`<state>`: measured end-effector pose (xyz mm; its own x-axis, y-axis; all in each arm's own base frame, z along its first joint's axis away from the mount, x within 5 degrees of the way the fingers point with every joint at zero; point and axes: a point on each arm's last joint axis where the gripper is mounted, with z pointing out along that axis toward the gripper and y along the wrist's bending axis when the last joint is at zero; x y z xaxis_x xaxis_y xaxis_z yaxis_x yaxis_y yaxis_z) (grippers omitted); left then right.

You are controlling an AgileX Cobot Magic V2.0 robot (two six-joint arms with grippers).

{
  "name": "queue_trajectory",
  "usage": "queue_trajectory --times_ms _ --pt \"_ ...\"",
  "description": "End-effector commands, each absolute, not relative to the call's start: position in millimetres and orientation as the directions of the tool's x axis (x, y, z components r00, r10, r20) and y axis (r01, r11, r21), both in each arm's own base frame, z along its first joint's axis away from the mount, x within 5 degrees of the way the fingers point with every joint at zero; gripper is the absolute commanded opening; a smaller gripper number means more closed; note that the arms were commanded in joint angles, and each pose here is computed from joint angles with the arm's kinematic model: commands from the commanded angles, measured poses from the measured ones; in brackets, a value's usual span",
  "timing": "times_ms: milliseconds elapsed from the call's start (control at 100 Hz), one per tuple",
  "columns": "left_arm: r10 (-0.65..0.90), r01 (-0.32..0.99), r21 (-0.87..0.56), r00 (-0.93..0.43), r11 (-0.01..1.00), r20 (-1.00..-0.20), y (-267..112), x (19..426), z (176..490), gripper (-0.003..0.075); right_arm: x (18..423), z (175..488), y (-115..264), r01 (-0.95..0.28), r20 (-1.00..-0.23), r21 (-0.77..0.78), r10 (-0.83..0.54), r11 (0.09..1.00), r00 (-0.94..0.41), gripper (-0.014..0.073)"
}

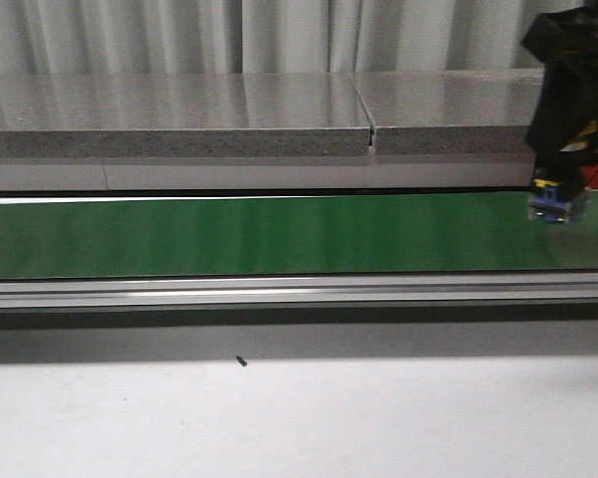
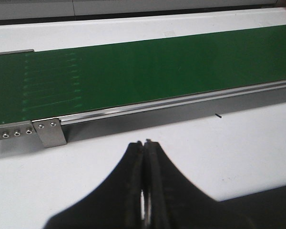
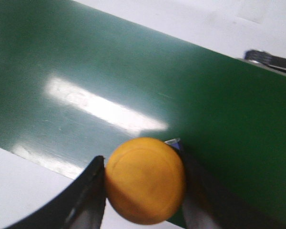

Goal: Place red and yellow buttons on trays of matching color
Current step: 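Carry the yellow button to the yellow tray section and release it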

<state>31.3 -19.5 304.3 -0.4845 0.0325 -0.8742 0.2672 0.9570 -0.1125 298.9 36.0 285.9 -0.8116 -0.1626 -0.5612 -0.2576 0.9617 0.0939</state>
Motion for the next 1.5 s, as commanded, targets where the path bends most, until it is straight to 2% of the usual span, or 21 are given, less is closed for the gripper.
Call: queue_trajectory --times_ms 0,420,880,1050,1270,1490 --pt "-0.008 0.277 -0.135 -0.417 0.951 -0.909 -20.6 33.3 317.7 -0.002 292.7 309.9 16.5 -0.171 -0.652 0.1 -0.066 0.98 -0.756 0.0195" --pt "-0.009 0.277 -0.135 -0.413 0.952 -0.911 -20.6 33.4 318.0 -0.002 281.9 316.5 -75.8 0.165 -0.707 0.106 0.191 0.981 -0.681 0.0195" --pt "-0.009 0.277 -0.135 -0.413 0.952 -0.911 -20.6 33.4 318.0 -0.002 271.9 310.6 -142.8 0.4 -0.754 0.113 0.341 0.909 -0.562 0.0195" --pt "-0.009 0.277 -0.135 -0.413 0.952 -0.911 -20.6 33.4 318.0 -0.002 274.6 296.1 -160.4 0.457 -0.732 0.146 0.407 0.878 -0.547 0.0195" --pt "-0.009 0.277 -0.135 -0.413 0.952 -0.911 -20.6 33.4 318.0 -0.002 290.8 261.7 -171.6 0.484 -0.673 0.171 0.461 0.858 -0.579 0.0195" --pt "-0.009 0.277 -0.135 -0.413 0.952 -0.911 -20.6 33.4 318.0 -0.002 304.5 236.6 -182.1 0.53 -0.664 0.204 0.514 0.823 -0.543 0.0195"
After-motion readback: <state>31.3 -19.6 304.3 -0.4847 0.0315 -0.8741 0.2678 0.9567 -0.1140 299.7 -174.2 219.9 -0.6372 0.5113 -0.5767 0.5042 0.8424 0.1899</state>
